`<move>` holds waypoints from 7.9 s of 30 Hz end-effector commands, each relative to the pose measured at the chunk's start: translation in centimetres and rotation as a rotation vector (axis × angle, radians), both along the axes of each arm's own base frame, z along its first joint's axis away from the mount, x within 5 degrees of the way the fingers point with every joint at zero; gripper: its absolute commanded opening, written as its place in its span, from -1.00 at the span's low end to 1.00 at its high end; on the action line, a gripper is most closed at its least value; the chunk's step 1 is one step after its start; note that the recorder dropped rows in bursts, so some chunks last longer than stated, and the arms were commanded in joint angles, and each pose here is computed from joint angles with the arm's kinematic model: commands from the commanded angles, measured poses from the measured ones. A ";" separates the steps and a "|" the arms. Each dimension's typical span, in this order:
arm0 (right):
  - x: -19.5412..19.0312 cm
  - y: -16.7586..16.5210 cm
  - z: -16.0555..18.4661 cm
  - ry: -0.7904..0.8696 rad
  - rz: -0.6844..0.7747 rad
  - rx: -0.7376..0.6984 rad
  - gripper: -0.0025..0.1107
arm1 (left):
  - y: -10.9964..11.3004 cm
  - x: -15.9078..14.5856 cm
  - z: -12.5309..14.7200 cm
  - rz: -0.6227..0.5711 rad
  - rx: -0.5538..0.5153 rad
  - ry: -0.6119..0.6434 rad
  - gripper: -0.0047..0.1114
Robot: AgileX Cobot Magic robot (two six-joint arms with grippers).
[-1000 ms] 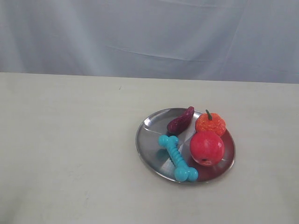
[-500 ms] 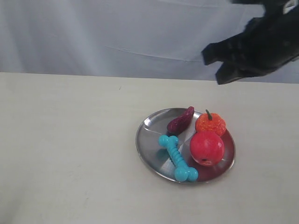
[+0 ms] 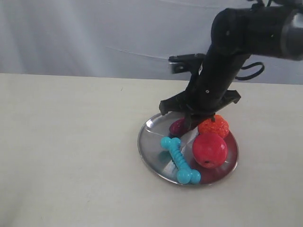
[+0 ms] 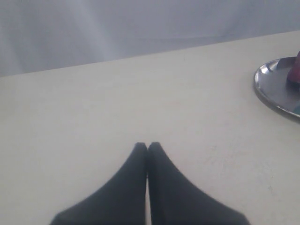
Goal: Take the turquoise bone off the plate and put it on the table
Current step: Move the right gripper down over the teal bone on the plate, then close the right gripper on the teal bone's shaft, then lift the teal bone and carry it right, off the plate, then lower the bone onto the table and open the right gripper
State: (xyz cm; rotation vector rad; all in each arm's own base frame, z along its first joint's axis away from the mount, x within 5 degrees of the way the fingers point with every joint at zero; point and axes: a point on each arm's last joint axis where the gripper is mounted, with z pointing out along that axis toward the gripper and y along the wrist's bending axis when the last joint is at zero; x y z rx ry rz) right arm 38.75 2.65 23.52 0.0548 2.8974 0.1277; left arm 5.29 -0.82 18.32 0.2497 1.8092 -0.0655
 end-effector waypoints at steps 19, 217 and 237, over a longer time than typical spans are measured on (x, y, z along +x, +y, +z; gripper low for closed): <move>2.1 3.3 -3.8 0.054 0.119 -0.137 -0.96 | 0.0 0.0 -0.1 -0.002 0.001 0.001 -0.92; -4.4 -15.2 -5.7 0.043 -0.383 -0.125 -0.96 | 0.0 0.0 -0.1 -0.002 0.001 0.001 -0.92; -3.0 -16.0 -8.8 0.002 -0.376 -0.168 -0.96 | 0.0 0.0 -0.1 -0.002 0.001 0.001 -0.92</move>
